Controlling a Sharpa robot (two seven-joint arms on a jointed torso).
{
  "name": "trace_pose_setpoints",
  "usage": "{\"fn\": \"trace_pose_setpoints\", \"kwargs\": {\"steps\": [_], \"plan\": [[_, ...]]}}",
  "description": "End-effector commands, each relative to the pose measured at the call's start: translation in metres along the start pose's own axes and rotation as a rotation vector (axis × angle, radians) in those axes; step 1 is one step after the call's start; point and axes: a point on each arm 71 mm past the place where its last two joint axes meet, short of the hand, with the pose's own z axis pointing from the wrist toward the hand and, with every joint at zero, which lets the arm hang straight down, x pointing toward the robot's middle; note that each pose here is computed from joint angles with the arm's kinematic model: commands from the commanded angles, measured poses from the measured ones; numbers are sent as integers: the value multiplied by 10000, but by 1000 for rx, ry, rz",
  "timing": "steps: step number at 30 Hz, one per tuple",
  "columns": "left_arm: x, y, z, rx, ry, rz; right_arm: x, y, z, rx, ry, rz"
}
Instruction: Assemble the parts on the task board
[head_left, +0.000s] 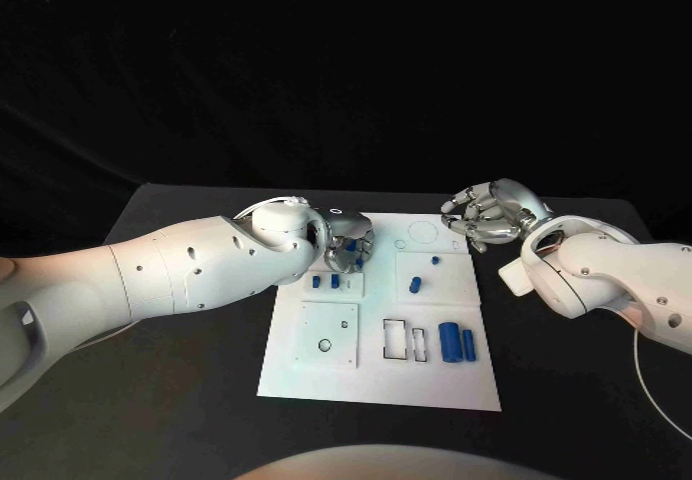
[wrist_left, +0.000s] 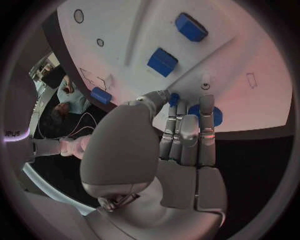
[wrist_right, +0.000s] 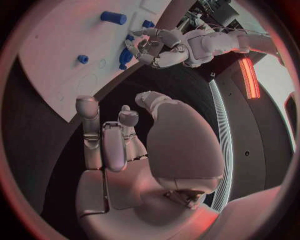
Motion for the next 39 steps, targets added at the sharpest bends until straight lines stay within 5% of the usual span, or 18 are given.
{"fn": "trace_pose_setpoints", "kwargs": {"steps": [1, 26, 39], "plan": [[39, -21, 15, -1, 31, 3, 14, 13, -2, -15, 9, -8], [43, -28, 19, 12, -14, -38, 20, 21, 2, -19, 9, -8], [-33, 6, -132, 34, -60, -82, 14, 16, 2, -18, 8, -8]]}}
